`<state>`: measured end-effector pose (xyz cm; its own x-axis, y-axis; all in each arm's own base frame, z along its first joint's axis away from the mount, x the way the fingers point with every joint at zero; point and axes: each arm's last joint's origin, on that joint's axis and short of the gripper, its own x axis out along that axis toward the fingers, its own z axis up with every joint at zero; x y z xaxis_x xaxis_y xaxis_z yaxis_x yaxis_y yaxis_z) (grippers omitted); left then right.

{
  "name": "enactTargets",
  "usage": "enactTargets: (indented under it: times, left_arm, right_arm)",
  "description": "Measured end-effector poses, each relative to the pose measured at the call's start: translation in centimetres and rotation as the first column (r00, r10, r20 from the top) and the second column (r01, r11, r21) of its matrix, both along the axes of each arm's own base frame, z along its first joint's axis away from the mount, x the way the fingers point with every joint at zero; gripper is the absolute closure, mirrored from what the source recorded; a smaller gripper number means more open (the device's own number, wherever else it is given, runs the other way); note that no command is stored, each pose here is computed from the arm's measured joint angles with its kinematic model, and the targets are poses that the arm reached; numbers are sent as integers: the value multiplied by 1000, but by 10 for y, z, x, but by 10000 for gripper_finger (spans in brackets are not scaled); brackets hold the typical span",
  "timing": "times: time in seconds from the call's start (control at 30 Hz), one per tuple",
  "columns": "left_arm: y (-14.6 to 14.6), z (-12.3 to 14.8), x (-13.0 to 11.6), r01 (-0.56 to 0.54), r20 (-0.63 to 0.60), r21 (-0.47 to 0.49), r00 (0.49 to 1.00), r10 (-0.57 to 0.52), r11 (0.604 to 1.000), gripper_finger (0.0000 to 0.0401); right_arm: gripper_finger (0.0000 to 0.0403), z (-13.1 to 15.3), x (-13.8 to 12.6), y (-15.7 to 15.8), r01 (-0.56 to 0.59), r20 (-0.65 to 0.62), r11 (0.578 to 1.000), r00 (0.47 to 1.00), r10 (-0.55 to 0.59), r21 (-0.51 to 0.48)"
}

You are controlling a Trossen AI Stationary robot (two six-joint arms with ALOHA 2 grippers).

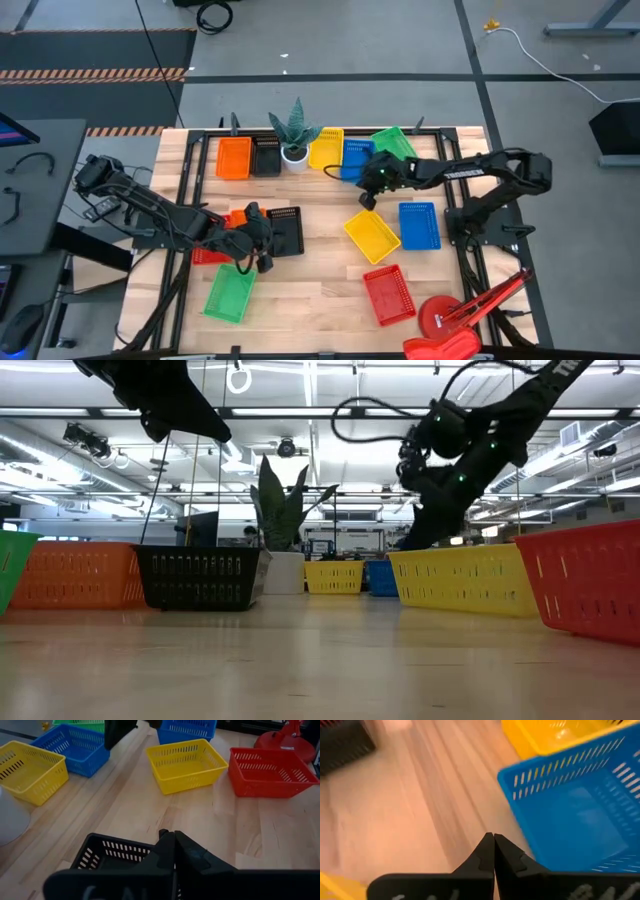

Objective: Stack baskets by color
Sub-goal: Adjust the top blue bin

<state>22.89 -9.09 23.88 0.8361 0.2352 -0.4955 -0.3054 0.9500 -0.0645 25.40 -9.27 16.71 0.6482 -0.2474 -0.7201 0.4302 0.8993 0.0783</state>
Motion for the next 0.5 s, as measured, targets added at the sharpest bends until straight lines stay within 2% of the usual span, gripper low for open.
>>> enactTargets:
  times: [0.23, 0.5]
  left_arm:
    - [0, 0, 0, 0, -1, 0, 1000, 0, 1000, 382]
    - [0, 0, 0, -1, -1, 0, 1000, 1, 1000, 391]
  right_arm:
    - [402, -15, 1, -12, 116, -86, 985, 988, -127, -128]
    - [402, -12, 4, -22, 141, -36, 970, 988, -151, -198]
